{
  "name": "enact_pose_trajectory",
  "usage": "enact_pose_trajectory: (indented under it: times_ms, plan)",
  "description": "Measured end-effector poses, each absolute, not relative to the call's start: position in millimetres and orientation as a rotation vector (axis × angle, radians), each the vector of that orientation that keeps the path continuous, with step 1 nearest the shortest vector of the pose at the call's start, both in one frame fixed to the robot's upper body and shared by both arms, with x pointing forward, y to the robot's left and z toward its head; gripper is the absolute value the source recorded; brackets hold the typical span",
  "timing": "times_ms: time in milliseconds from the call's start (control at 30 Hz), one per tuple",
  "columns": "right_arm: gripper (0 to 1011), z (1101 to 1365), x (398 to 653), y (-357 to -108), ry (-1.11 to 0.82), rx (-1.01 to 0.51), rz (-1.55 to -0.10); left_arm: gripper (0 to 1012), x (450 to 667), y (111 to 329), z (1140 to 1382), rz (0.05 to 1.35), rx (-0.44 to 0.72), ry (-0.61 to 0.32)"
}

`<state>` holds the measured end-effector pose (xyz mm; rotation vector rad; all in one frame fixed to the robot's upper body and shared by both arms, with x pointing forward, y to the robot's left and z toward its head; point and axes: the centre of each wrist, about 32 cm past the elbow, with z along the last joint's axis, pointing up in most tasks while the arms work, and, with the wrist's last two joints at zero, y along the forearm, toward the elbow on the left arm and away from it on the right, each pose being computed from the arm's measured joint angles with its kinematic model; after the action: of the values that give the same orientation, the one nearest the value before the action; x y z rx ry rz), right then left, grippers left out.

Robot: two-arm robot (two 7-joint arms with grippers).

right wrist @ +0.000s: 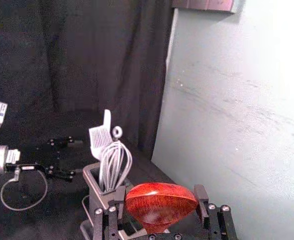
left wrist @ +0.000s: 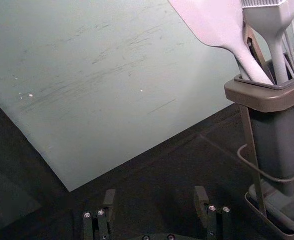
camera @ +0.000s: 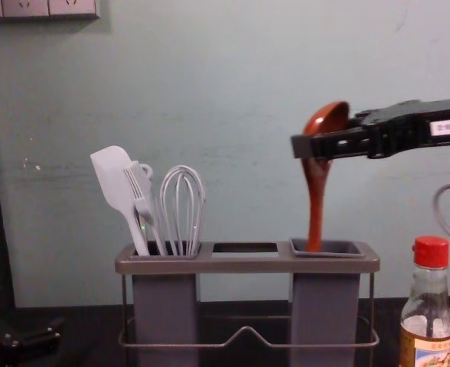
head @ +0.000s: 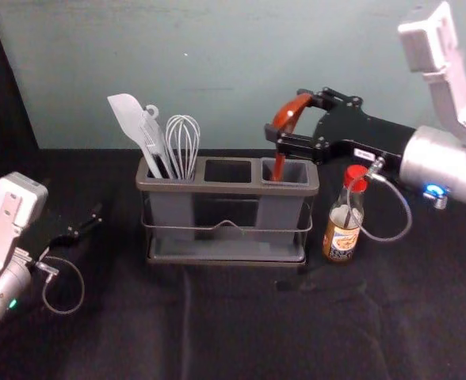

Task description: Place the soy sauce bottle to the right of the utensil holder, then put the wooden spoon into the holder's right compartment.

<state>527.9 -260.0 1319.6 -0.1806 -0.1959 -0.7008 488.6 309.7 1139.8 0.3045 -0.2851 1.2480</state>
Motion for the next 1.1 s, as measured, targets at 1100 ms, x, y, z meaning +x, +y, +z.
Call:
enact_pose_trajectory:
  times_ms: [1100]
  plan:
    - [840,1297,526,-264,-0.165,-0.224,-0.731,1012,489,310,1140,1.248,0.304,-0.285]
